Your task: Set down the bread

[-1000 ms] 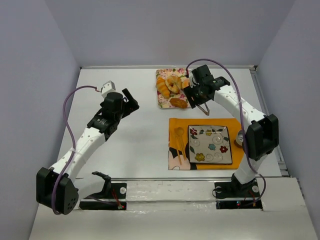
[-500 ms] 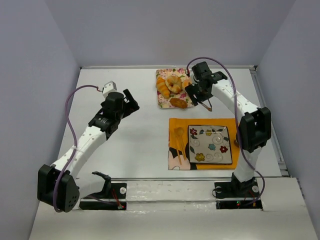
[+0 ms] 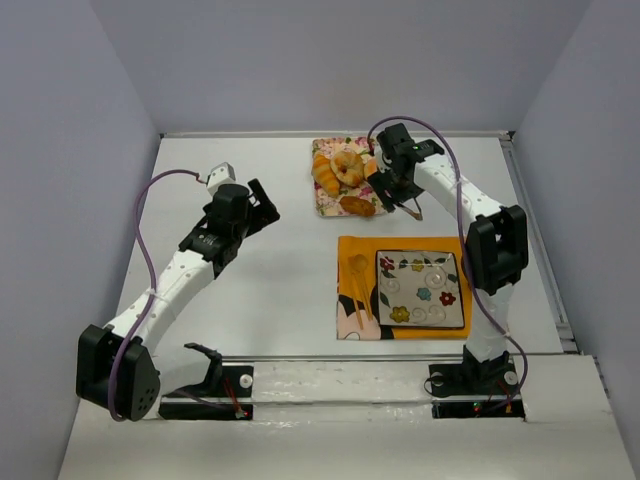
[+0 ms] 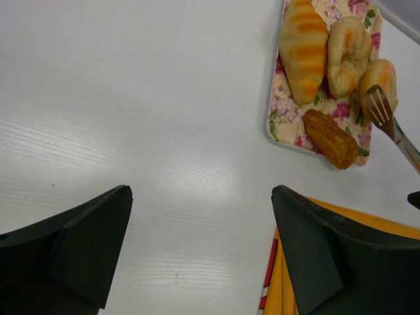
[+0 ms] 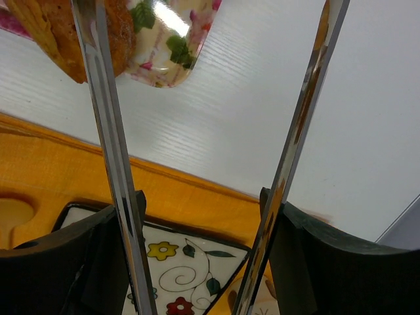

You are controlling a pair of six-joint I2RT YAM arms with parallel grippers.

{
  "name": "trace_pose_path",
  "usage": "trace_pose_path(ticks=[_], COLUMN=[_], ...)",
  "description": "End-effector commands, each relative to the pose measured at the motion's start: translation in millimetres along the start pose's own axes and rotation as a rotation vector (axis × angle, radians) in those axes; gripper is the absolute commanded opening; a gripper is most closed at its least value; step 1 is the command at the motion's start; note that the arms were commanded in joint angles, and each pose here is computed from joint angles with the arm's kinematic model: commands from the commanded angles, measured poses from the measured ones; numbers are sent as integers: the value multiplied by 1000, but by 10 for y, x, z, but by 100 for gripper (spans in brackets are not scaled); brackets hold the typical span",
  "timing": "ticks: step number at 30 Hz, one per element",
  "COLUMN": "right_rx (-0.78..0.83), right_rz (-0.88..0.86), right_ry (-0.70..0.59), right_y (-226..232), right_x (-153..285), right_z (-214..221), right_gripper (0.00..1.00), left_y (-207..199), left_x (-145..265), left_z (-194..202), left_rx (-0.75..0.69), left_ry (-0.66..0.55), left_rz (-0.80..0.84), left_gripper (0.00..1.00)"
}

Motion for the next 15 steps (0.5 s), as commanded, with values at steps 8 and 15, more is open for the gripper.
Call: trace_pose_path(ticks=[8,15], right_rx=[-37,-34], right_rz=[68,48], right_ry=[17,34], right_y=[-128,-96], right_x=[-28,-171], right_z=[-96,-125], right_gripper=[72,69], left_y=[-129,-131], left_x=[15,9], left_z=[-116,-118], left_rx=[-2,-4], left_ry=[-36,-37], left_rz=[51,50], left_gripper=[99,99])
Point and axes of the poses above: each gripper's point midway between its finger pads, its own x axis back along the fingers, its own y axis along the line the jaws close on, z = x × y, the point moved 10 cm from there along x, back along the fingers, and after that the axes turned 15 degrees about x, right-handed, at the moved point
